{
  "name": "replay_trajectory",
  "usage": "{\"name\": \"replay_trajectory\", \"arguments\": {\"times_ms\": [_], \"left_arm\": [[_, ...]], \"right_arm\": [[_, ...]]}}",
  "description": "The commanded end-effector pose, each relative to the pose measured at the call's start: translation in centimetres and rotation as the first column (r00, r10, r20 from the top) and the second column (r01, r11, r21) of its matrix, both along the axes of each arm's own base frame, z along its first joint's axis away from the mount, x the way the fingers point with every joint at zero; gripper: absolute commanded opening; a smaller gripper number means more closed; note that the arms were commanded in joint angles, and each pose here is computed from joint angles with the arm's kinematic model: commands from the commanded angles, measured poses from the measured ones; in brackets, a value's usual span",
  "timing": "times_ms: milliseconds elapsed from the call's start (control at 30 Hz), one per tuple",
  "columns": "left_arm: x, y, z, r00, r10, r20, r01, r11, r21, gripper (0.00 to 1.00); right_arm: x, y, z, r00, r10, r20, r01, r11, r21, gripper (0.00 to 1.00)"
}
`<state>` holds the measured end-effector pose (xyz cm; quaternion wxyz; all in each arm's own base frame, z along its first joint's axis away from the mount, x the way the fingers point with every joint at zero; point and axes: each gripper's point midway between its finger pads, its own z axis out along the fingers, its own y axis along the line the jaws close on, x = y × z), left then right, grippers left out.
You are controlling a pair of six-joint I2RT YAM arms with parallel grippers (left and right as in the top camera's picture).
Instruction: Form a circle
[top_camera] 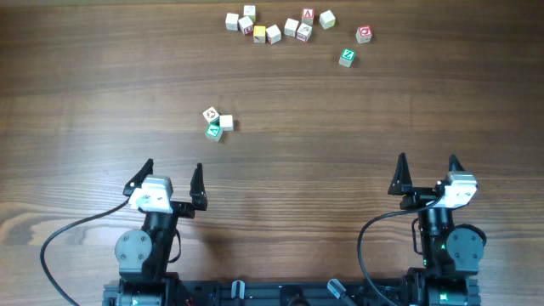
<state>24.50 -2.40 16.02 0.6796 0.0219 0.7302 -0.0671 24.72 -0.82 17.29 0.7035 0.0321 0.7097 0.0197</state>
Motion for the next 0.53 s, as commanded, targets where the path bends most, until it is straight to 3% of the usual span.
{"name": "replay_trajectory", "arguments": {"times_ms": [0, 500], "left_arm": [[0.01, 0.25, -0.21, 1.000, 0.014, 0.000, -0.014, 1.000, 0.009, 1.00], [0.01, 0.25, -0.21, 1.000, 0.014, 0.000, -0.014, 1.000, 0.009, 1.00]], "right_arm": [[-0.03, 0.39, 0.17, 1.000, 0.021, 0.008, -0.021, 1.000, -0.021, 1.00], [-0.03, 0.39, 0.17, 1.000, 0.021, 0.008, -0.021, 1.000, -0.020, 1.00]]}}
